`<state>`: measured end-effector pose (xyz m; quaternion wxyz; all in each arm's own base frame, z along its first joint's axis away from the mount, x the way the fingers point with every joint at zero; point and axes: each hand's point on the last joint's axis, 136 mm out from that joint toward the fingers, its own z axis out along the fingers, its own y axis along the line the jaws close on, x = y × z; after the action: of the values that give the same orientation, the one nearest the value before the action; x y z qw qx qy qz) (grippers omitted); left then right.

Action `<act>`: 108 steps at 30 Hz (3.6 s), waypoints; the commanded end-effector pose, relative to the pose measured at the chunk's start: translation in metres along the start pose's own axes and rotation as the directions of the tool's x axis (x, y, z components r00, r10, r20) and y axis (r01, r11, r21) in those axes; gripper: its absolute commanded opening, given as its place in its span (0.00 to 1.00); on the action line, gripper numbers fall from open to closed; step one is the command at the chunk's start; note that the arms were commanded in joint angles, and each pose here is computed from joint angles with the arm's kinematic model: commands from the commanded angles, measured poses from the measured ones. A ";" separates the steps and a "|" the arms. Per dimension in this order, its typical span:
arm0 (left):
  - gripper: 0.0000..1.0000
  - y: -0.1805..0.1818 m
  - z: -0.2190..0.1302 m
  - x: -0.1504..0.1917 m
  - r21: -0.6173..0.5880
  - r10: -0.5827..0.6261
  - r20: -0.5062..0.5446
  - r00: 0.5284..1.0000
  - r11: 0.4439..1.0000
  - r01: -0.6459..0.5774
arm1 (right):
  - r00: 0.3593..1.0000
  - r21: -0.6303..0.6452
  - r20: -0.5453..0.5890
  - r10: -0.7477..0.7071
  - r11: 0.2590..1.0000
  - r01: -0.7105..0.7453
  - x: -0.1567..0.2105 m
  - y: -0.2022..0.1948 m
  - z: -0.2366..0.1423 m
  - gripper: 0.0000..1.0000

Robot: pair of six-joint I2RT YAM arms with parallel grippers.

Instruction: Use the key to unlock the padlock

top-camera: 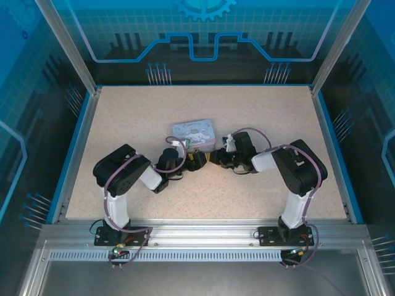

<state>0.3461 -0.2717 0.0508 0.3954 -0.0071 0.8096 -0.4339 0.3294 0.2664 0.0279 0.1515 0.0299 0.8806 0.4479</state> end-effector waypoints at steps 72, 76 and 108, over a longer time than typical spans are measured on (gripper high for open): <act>0.00 0.010 0.012 0.043 -0.452 -0.464 -0.272 0.843 0.835 0.314 | 0.822 0.422 -0.172 -0.544 0.713 0.560 0.020 0.002 -0.023 0.53; 0.00 0.005 0.014 0.043 -0.447 -0.482 -0.283 0.829 0.831 0.331 | 0.820 0.431 -0.175 -0.544 0.707 0.561 0.016 0.002 -0.017 0.52; 0.00 0.019 0.014 0.057 -0.348 -0.496 -0.228 0.838 0.845 0.406 | 0.958 -0.156 -0.054 -0.281 0.950 0.270 0.009 0.050 -0.016 0.00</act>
<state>0.3562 -0.3021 0.0477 0.2147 -0.1634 0.8659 -0.4213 0.2995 0.2727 0.0359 0.1749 -0.1329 0.9034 0.3683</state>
